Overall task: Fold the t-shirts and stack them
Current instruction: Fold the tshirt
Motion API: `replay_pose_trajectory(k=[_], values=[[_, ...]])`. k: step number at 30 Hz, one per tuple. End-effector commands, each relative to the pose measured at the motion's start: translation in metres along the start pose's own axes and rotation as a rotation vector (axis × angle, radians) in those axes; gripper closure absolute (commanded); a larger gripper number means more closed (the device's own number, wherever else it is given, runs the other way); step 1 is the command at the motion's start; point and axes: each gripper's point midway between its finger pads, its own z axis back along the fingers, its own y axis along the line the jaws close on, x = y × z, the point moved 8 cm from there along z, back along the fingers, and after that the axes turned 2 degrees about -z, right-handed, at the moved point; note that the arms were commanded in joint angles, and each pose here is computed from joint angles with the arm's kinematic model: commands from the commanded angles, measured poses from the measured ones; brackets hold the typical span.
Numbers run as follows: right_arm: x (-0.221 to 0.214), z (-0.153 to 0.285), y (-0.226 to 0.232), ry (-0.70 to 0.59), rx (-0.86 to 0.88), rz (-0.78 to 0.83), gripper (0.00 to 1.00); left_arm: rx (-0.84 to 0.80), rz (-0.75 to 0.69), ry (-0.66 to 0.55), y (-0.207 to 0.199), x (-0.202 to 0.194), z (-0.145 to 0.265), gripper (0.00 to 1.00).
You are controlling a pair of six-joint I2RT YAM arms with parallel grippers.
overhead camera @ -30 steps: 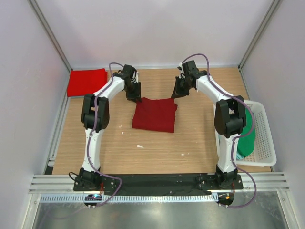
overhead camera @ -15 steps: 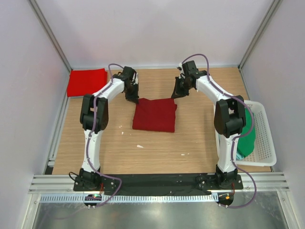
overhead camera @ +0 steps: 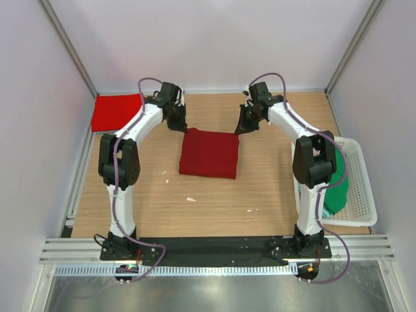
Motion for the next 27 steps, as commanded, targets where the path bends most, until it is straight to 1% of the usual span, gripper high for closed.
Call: replay_pose_trajectory(k=[1, 3, 5, 7, 8, 10, 12, 15, 17, 19, 20, 21, 22, 23, 24, 25, 27], values=[[0.026, 0.01, 0.005, -0.112, 0.016, 0.034, 0.99, 0.011, -0.009, -0.053, -0.002, 0.016, -0.003, 1.0], [0.034, 0.003, 0.001, -0.136, 0.015, 0.041, 0.99, 0.021, -0.008, -0.051, -0.001, 0.018, -0.008, 1.0], [0.036, -0.012, -0.01, -0.126, 0.0, 0.03, 0.99, 0.04, -0.009, -0.061, 0.001, 0.024, -0.014, 1.0], [0.043, -0.022, -0.02, -0.148, -0.015, 0.028, 0.99, 0.039, -0.01, -0.094, 0.002, 0.033, -0.022, 1.0], [0.041, -0.037, -0.029, -0.124, -0.025, 0.015, 0.99, 0.047, -0.009, -0.095, 0.003, 0.035, -0.026, 1.0], [0.049, -0.042, -0.035, -0.12, -0.014, 0.002, 0.99, 0.06, -0.007, -0.079, 0.008, 0.038, -0.046, 1.0], [0.051, -0.054, -0.04, -0.126, -0.029, 0.004, 0.99, 0.018, -0.002, -0.066, 0.006, 0.04, -0.063, 1.0], [0.057, -0.065, -0.05, -0.138, -0.042, -0.001, 0.99, 0.061, 0.0, -0.094, 0.014, 0.045, -0.077, 1.0], [0.063, -0.069, -0.059, -0.136, -0.072, -0.002, 0.98, 0.061, 0.008, -0.11, 0.017, 0.049, -0.084, 0.99], [0.07, -0.07, -0.062, -0.134, -0.075, -0.015, 0.96, 0.074, 0.01, -0.118, 0.019, 0.055, -0.085, 0.88], [0.073, -0.068, -0.063, -0.141, -0.076, -0.028, 0.86, 0.086, 0.006, -0.133, 0.019, 0.059, -0.079, 0.83], [0.078, -0.064, -0.064, -0.154, -0.083, -0.033, 0.79, 0.103, 0.007, -0.145, 0.019, 0.06, -0.074, 0.76], [0.081, -0.06, -0.061, -0.165, -0.086, -0.029, 0.73, 0.131, 0.005, -0.191, 0.018, 0.069, -0.057, 0.72], [0.083, -0.057, -0.061, -0.169, -0.091, -0.018, 0.68, 0.162, 0.005, -0.211, 0.019, 0.072, -0.047, 0.69], [0.085, -0.051, -0.059, -0.165, -0.098, -0.017, 0.66, 0.183, 0.009, -0.23, 0.019, 0.075, -0.037, 0.63], [0.086, -0.05, -0.061, -0.165, -0.118, -0.018, 0.64, 0.186, 0.017, -0.253, 0.017, 0.08, -0.019, 0.63], [0.089, -0.041, -0.056, -0.156, -0.12, -0.011, 0.58, 0.177, 0.035, -0.273, 0.018, 0.086, -0.003, 0.63]])
